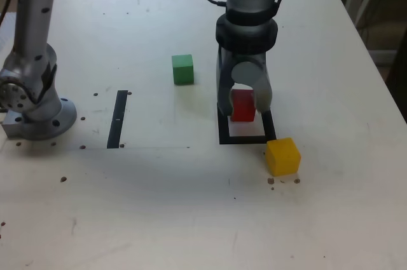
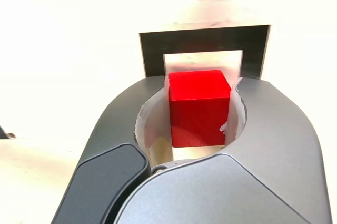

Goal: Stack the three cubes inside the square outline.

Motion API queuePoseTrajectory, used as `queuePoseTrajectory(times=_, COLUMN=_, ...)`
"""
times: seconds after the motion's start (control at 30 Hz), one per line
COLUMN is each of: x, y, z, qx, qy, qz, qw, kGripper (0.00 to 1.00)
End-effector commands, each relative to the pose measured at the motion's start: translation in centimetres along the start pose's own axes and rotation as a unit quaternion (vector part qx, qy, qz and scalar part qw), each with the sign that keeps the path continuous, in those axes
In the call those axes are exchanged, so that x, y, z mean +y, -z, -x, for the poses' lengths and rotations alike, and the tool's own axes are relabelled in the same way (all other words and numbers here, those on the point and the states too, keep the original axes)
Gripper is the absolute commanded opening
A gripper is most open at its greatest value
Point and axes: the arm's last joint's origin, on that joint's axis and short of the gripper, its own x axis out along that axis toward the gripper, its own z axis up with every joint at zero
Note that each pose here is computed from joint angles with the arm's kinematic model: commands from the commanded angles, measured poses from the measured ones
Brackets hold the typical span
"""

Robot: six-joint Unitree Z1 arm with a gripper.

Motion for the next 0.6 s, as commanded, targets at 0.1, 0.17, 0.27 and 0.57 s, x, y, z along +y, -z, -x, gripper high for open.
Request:
queuePoseTrajectory(times=0.1, x=-0.04, y=-0.14, z=-0.12, qx=-0.006, qy=-0.001, qz=0.001, qw=1.0000, kGripper=0.25)
queuePoseTrajectory(times=0.17, x=-0.04, y=-0.18, z=-0.20, qx=-0.006, qy=-0.001, qz=0.001, qw=1.0000, kGripper=0.25)
queuePoseTrajectory(times=0.27, x=-0.05, y=-0.14, z=-0.20, qx=-0.005, qy=0.000, qz=0.001, qw=1.0000, kGripper=0.28)
queuePoseTrajectory(times=0.57, x=-0.20, y=-0.17, z=-0.45, qx=-0.008, qy=0.005, qz=0.001, qw=1.0000, kGripper=0.32)
